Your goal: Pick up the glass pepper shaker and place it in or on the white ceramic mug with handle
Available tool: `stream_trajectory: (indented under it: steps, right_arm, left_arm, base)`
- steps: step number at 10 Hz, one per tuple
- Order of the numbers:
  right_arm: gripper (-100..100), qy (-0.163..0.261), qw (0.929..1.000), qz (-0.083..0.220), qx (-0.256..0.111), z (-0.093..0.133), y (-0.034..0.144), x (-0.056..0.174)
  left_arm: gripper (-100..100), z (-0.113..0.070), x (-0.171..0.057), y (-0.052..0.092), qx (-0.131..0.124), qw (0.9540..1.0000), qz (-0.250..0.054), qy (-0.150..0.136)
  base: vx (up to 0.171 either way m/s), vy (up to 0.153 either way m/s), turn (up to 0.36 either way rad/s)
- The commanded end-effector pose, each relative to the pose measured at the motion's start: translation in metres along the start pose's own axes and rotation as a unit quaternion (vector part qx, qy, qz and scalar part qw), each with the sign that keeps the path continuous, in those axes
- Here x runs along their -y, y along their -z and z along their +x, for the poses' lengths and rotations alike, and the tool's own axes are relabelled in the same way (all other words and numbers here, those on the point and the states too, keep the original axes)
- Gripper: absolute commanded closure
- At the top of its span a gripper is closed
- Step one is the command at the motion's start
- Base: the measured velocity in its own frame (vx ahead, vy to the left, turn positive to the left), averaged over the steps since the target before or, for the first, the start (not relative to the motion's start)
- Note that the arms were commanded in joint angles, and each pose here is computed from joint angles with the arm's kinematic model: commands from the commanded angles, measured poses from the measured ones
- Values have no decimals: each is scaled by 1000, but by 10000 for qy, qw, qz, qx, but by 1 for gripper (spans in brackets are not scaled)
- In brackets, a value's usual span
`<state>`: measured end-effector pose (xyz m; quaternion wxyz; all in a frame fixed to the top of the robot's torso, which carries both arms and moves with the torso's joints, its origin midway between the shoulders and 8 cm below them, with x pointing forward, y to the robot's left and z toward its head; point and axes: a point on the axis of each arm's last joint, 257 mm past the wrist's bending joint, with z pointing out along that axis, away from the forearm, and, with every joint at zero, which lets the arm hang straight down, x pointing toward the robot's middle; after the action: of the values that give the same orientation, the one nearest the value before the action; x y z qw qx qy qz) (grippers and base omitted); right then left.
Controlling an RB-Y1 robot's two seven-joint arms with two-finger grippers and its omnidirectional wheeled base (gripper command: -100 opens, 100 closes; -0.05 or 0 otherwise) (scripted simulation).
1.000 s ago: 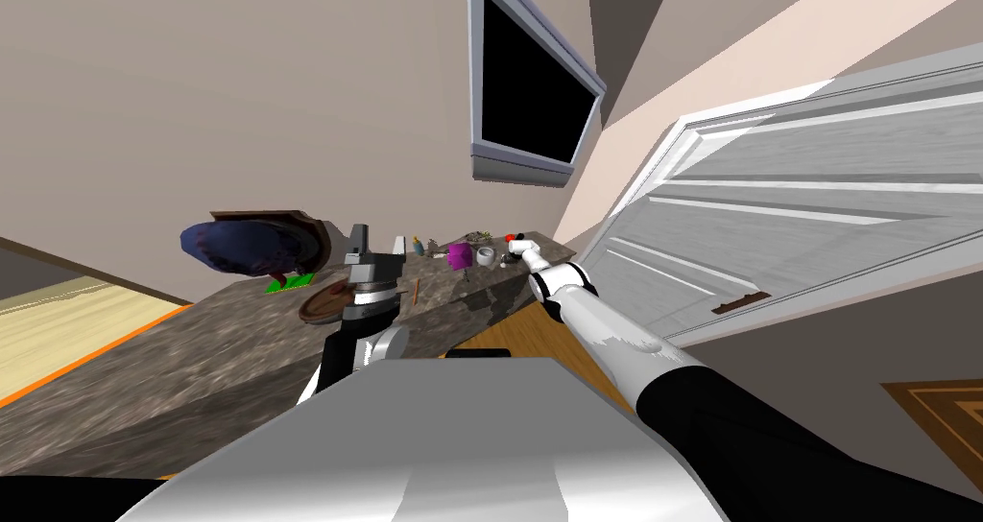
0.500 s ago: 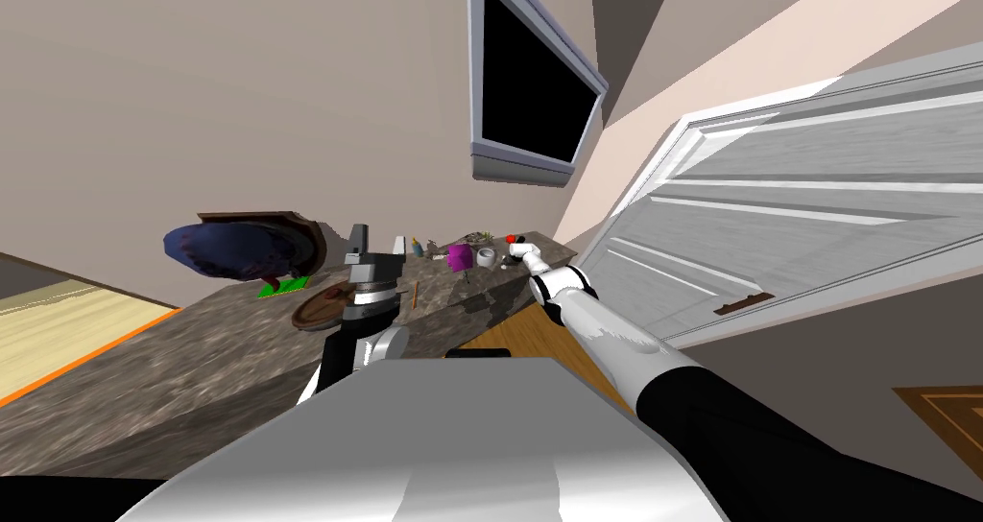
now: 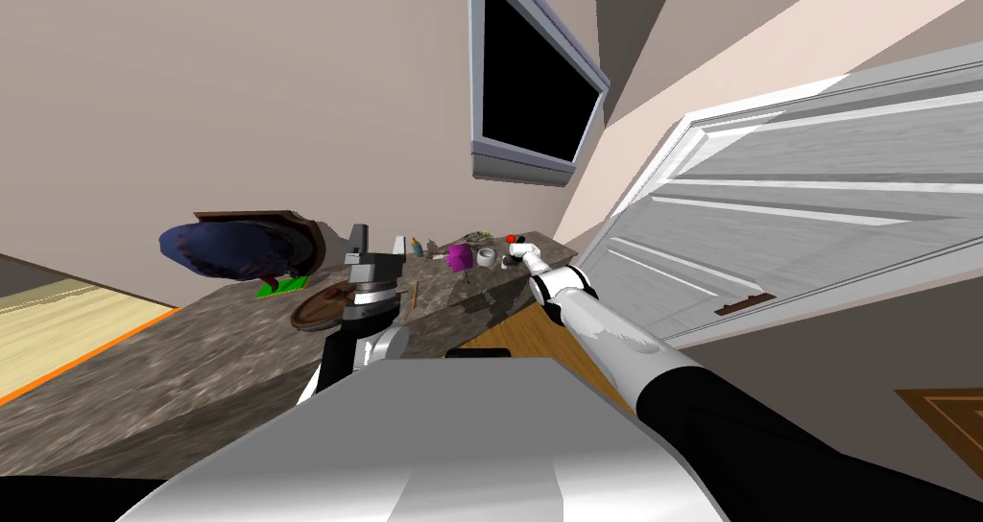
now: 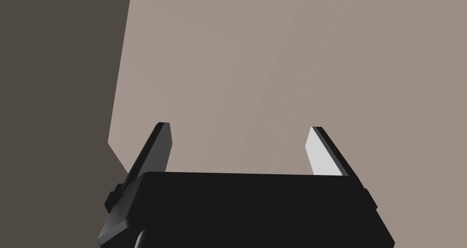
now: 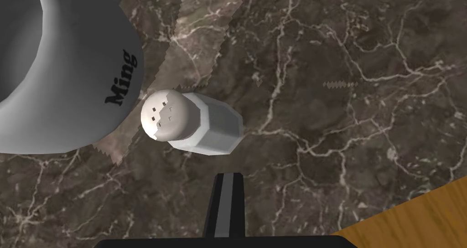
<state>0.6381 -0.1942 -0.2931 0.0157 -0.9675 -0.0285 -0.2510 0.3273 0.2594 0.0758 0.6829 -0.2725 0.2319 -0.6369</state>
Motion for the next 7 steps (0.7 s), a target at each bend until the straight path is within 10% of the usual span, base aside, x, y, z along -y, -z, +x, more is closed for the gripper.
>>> stream_trajectory:
  steps: [1,2,7]
  right_arm:
    - [0,0,10000,0,0,0,0,0]
    - [-100,41,9999,116,-30,0,-1,12]
    - [-100,80,9994,279,-212,6,-5,22]
  left_arm:
    - [0,0,0,0,0,10000,0,0]
    - [0,0,0,0,0,10000,0,0]
    - [0,0,0,0,-1,10000,0,-1]
  base:
    - [0,0,0]
    - [-68,-114,27]
    - [-54,-165,46]
